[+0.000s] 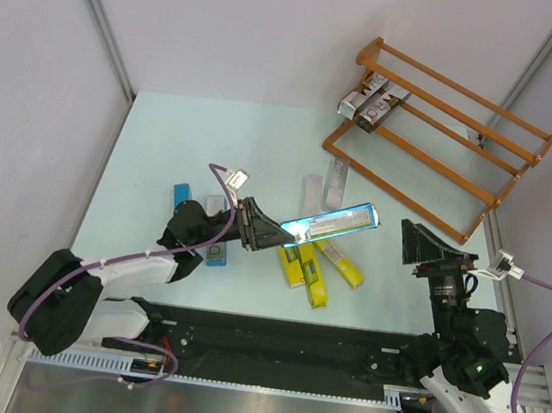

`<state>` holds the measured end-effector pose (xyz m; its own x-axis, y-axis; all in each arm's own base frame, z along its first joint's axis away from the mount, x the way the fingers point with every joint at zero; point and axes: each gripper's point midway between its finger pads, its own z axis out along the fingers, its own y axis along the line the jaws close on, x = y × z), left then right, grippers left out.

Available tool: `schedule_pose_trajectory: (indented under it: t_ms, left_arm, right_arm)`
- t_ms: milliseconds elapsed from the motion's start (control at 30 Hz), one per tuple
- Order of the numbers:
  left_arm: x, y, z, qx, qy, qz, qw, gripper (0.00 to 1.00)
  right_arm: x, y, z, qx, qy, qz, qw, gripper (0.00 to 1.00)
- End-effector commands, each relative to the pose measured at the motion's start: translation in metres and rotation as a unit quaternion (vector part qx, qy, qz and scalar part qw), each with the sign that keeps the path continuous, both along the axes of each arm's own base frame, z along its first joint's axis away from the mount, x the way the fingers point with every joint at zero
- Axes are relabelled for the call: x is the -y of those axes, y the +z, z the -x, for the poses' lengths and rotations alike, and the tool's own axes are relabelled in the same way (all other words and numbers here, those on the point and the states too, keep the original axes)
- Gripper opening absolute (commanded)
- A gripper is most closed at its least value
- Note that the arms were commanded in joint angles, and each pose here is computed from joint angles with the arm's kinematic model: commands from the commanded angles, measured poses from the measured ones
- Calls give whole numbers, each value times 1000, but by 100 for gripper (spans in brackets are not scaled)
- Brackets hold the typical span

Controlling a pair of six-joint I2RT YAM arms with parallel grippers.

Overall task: Place and organize the toothpastes onto the shelf
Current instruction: Pick up the toothpaste from the center of the board, then place the toothpaste on the shelf.

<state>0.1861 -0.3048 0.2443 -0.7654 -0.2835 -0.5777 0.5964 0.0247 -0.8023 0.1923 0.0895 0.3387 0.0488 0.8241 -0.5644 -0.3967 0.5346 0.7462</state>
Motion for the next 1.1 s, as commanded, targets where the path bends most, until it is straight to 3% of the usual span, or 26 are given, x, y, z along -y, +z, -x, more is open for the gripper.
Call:
schedule_pose_trajectory:
  t_ms: [0,433,700,867,1067]
  left_arm:
    - [-18,-3,-10,21,47,-13,999,34]
    - [-26,-22,-28,-15,83,-59,995,27]
    - [-9,-40,-46,-54,49,-69,995,26]
    - [13,-59,-67,-92,7,-86,992,12]
    - [35,-59,-111,-96,12,-76,992,18]
  right_arm:
    - [10,16,3,6,-16,-21,1000,89]
    - [11,11,0,-5,-22,-21,1000,89]
    - [14,8,-2,-10,-31,-18,999,89]
    - [16,7,-3,-13,-37,-15,999,89]
    - [17,7,-3,-12,-41,-15,999,89]
